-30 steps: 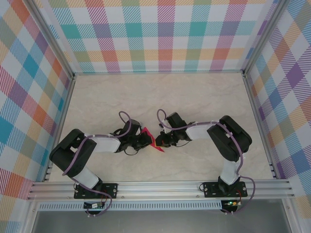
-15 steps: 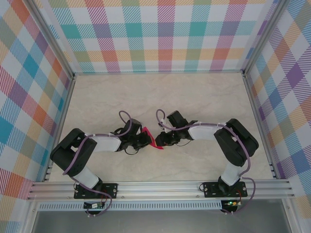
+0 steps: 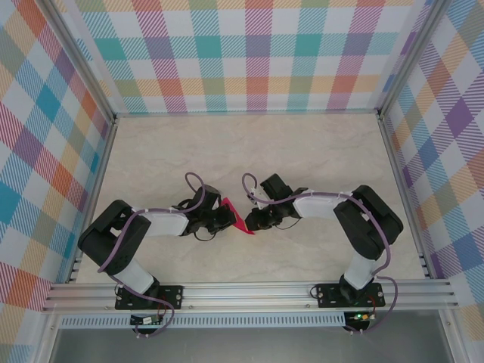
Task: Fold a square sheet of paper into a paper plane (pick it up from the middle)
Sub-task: Fold the wing for the fifth time at the center of the table.
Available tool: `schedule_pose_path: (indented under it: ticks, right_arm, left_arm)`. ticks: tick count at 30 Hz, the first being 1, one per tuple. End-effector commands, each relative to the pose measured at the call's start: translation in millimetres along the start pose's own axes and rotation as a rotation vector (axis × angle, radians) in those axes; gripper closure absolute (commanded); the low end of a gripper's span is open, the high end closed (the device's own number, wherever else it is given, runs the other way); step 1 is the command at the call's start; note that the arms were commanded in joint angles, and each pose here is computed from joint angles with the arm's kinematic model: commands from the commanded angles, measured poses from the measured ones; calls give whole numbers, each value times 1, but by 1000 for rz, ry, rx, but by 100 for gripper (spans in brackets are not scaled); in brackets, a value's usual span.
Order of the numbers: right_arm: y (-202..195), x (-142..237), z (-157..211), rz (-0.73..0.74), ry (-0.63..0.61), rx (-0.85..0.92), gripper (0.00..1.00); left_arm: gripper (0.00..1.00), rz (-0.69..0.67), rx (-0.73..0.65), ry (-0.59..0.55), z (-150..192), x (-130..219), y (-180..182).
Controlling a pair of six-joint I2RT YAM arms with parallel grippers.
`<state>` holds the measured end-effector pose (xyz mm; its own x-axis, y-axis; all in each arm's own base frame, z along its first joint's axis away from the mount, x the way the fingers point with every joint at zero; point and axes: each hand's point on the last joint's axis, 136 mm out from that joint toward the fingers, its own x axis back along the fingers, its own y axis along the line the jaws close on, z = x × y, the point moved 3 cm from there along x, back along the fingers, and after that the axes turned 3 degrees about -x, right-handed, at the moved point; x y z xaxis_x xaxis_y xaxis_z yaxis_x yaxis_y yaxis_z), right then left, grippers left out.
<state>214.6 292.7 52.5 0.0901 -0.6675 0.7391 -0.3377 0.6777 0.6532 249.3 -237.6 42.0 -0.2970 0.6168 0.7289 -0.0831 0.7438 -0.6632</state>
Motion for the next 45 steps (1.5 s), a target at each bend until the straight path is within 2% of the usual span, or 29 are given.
schedule_pose_path:
  ticks: [1, 17, 21, 26, 35, 45]
  right_arm:
    - [-5, -7, 8, 29, 43, -3, 86]
    - [-10, -11, 14, 55, 118, -75, 88]
    - [-19, -10, 15, 121, 120, -107, 85]
    - [-13, -4, 17, 102, 111, -107, 81]
    - [-11, 4, 27, 102, 118, -124, 82]
    - [-16, 0, 34, 104, 142, -146, 88]
  left_arm:
    - [97, -69, 4, 9, 5, -1, 12]
    - [97, -80, 2, 2, 4, 1, 12]
    - [97, -85, 2, 2, 4, 1, 13]
    - [98, -85, 1, -4, 4, 2, 13]
    - [98, -89, 0, -3, 5, 2, 15]
    - [98, -93, 2, -3, 5, 2, 17]
